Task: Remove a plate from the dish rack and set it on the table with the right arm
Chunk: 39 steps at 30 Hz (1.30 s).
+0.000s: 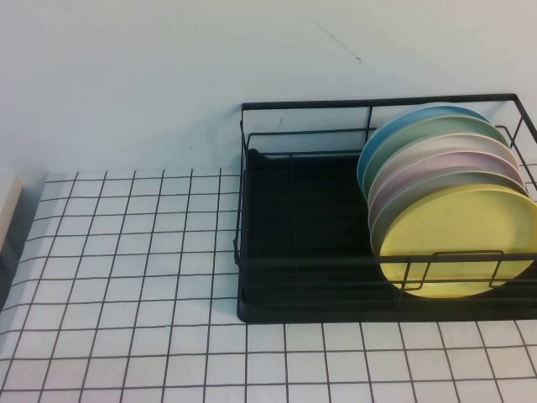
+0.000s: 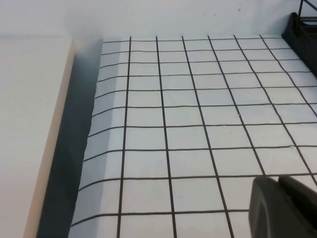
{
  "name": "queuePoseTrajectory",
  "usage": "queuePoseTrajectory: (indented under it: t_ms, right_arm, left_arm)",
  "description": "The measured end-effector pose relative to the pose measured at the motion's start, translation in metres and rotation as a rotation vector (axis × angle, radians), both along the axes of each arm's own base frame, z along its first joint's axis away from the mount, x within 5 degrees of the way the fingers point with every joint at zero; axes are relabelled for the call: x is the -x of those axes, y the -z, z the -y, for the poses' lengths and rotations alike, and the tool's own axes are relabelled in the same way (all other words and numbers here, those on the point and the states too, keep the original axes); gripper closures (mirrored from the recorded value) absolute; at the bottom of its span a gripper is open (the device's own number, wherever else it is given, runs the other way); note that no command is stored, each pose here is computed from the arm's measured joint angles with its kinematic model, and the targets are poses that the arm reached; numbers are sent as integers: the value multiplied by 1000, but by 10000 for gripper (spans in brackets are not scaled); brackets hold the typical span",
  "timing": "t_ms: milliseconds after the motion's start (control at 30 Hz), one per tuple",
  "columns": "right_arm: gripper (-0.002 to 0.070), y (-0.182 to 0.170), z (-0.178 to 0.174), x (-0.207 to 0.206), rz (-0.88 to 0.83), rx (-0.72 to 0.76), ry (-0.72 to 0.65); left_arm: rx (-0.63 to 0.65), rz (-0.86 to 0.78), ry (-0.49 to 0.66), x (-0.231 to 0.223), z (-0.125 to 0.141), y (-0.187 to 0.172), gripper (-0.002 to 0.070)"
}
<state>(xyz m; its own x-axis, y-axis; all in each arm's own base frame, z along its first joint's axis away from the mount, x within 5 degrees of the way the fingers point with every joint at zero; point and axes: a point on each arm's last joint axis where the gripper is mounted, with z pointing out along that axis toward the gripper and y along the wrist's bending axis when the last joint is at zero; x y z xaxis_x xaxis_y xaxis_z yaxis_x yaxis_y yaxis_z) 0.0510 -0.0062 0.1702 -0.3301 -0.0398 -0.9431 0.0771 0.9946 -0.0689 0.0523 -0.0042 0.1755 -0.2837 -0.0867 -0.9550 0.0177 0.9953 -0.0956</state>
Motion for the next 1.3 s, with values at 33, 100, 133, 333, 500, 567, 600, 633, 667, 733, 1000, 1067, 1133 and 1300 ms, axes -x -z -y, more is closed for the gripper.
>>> queuePoseTrajectory:
  t_ms: [33, 100, 133, 333, 500, 567, 600, 633, 667, 733, 1000, 1067, 1133, 1300]
  right_arm:
    - [680, 0, 0, 0, 0, 0, 0]
    - [680, 0, 0, 0, 0, 0, 0]
    - [680, 0, 0, 0, 0, 0, 0]
    - [680, 0, 0, 0, 0, -1, 0]
    - [680, 0, 0, 0, 0, -1, 0]
    - [680, 0, 0, 0, 0, -1, 0]
    - [680, 0, 0, 0, 0, -1, 0]
    - [680, 0, 0, 0, -1, 6, -2]
    - [680, 0, 0, 0, -1, 8, -3]
    - [680, 0, 0, 0, -2, 23, -8]
    - [680, 0, 0, 0, -5, 54, -19]
    - [680, 0, 0, 0, -5, 54, -19]
    - [680, 0, 0, 0, -5, 54, -19]
    - [680, -1, 0, 0, 4, 58, -21]
  left_arm:
    - [0, 0, 0, 0, 0, 0, 678]
    - [0, 0, 0, 0, 0, 0, 678]
    - [0, 0, 0, 0, 0, 0, 678]
    - [0, 0, 0, 0, 0, 0, 678]
    - [0, 0, 0, 0, 0, 0, 678]
    - [0, 0, 0, 0, 0, 0, 678]
    - [0, 0, 0, 0, 0, 0, 678]
    - [0, 0, 0, 0, 0, 0, 678]
    - [0, 0, 0, 0, 0, 0, 678]
    - [-4, 0, 1, 0, 0, 0, 678]
    - [-4, 0, 1, 0, 0, 0, 678]
    - [-4, 0, 1, 0, 0, 0, 678]
    - [-4, 0, 1, 0, 0, 0, 678]
    - [-4, 0, 1, 0, 0, 0, 678]
